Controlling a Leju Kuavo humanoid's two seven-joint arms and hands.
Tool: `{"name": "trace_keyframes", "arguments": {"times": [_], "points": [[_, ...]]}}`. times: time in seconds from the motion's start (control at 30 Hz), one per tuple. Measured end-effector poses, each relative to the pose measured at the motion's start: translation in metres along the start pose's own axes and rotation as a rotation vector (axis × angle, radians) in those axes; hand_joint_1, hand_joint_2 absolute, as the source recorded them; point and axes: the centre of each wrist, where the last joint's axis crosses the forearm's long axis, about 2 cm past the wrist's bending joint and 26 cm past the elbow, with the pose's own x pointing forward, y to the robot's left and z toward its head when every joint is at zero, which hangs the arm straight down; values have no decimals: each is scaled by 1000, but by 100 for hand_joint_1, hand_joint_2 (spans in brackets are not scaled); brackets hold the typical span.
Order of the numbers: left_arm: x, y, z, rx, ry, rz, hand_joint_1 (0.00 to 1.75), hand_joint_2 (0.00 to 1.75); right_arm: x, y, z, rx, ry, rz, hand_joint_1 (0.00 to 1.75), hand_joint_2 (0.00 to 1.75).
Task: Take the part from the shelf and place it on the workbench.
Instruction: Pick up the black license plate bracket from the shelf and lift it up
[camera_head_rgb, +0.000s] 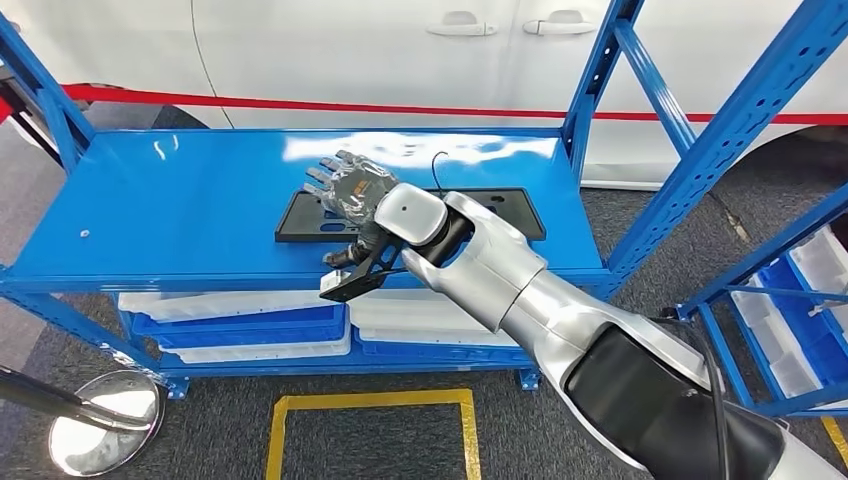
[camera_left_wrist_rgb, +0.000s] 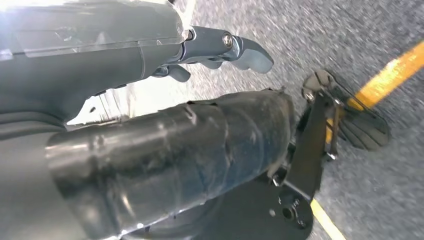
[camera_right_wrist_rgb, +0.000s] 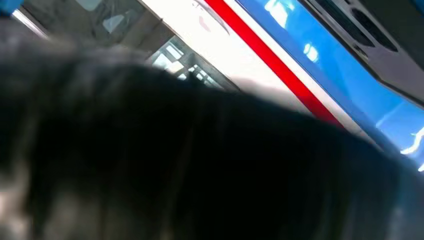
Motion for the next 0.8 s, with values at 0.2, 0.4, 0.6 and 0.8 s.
{"name": "trace_keyframes", "arguments": {"times": [0.2, 0.4, 0.6, 0.8], "points": [[2, -1, 0, -13, 2, 6, 0, 0, -2, -2, 0, 6, -7, -7, 0, 0], [2, 0, 0, -18, -3, 0, 0, 0, -3, -5, 0, 0, -4, -13, 0, 0], [2, 0, 0, -21, 12, -1, 0, 0, -4, -6, -1, 0, -6, -11, 0, 0], [1, 2, 0, -17, 20, 4, 0, 0, -4, -4, 0, 5, -6, -10, 0, 0]]}}
